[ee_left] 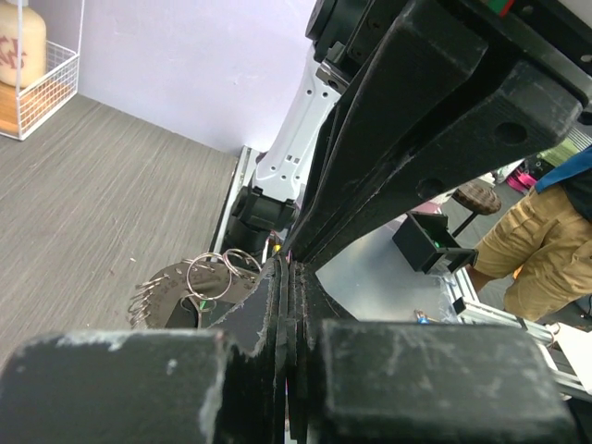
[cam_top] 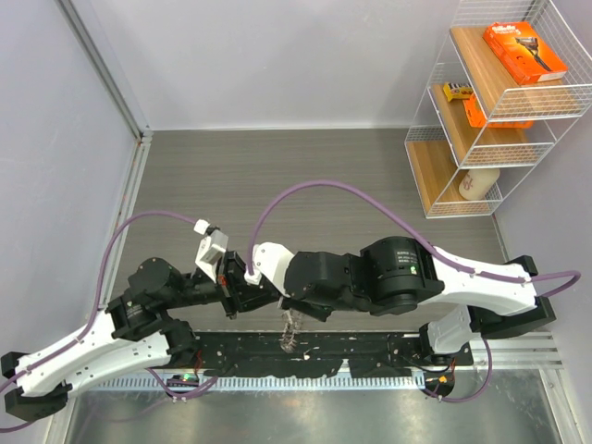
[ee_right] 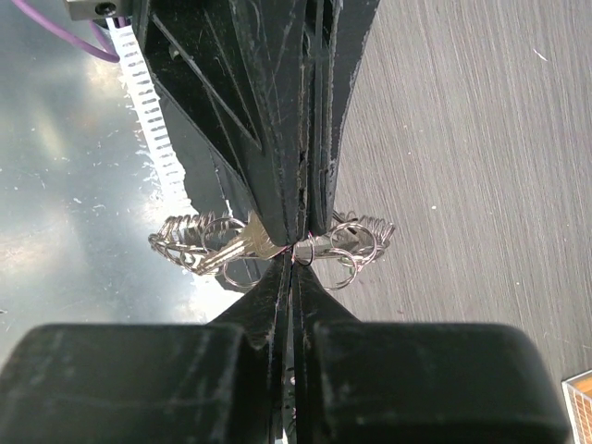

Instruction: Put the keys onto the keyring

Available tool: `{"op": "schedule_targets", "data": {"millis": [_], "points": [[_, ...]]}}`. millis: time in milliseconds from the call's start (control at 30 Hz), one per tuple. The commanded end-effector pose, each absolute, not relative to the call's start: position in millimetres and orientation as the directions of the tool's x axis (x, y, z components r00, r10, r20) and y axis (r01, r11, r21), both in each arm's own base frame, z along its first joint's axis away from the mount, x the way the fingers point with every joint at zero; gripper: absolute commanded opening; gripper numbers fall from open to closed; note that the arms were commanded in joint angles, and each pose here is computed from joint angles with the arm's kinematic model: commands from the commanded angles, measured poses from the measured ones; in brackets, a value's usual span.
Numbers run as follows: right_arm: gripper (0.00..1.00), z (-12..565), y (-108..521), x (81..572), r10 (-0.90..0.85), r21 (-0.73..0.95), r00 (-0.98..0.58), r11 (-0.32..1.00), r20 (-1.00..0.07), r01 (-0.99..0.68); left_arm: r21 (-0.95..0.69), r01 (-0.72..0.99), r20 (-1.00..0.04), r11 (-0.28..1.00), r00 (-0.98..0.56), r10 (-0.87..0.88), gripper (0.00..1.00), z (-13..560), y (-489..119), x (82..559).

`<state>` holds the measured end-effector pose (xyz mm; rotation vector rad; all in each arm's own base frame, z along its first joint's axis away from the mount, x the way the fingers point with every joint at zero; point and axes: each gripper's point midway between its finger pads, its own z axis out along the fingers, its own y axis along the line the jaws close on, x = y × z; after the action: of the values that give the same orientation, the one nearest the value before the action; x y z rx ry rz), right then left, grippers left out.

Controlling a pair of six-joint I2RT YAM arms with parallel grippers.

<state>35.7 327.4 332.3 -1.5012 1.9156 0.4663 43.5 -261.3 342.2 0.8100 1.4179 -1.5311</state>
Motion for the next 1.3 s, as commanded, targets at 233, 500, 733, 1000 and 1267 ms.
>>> {"op": "schedule_targets", "data": {"millis": [233,500,733,1000,1267], "points": [[0.06,380.3,328.2,35.3,-0.521,-0.056,-0.100,0.276,-0.848,-0.960,-0.381,0.925,-0.911,-0.005,-0.376,-0.168,0.00,344.2,-265.0,40.0],[0.06,394.7,321.9,36.3,-0.436,-0.073,-0.045,0.251,-0.899,-0.965,-0.382,0.924,-0.912,-0.003,-0.378,-0.158,0.00,341.3,-264.2,39.2],[0.06,413.2,315.2,41.0,-0.332,-0.113,0.025,0.247,-0.943,-0.962,-0.394,0.919,-0.911,0.000,-0.391,-0.133,0.00,335.6,-263.4,37.8],[0.06,422.9,322.5,34.5,-0.266,-0.150,0.094,0.203,-0.960,-0.968,-0.396,0.918,-0.912,0.003,-0.393,-0.121,0.00,337.6,-263.4,37.5],[0.06,415.0,322.0,34.0,-0.328,-0.126,0.049,0.219,-0.943,-0.968,-0.359,0.933,-0.921,0.025,-0.350,-0.172,0.17,360.5,-246.2,35.6]]}}
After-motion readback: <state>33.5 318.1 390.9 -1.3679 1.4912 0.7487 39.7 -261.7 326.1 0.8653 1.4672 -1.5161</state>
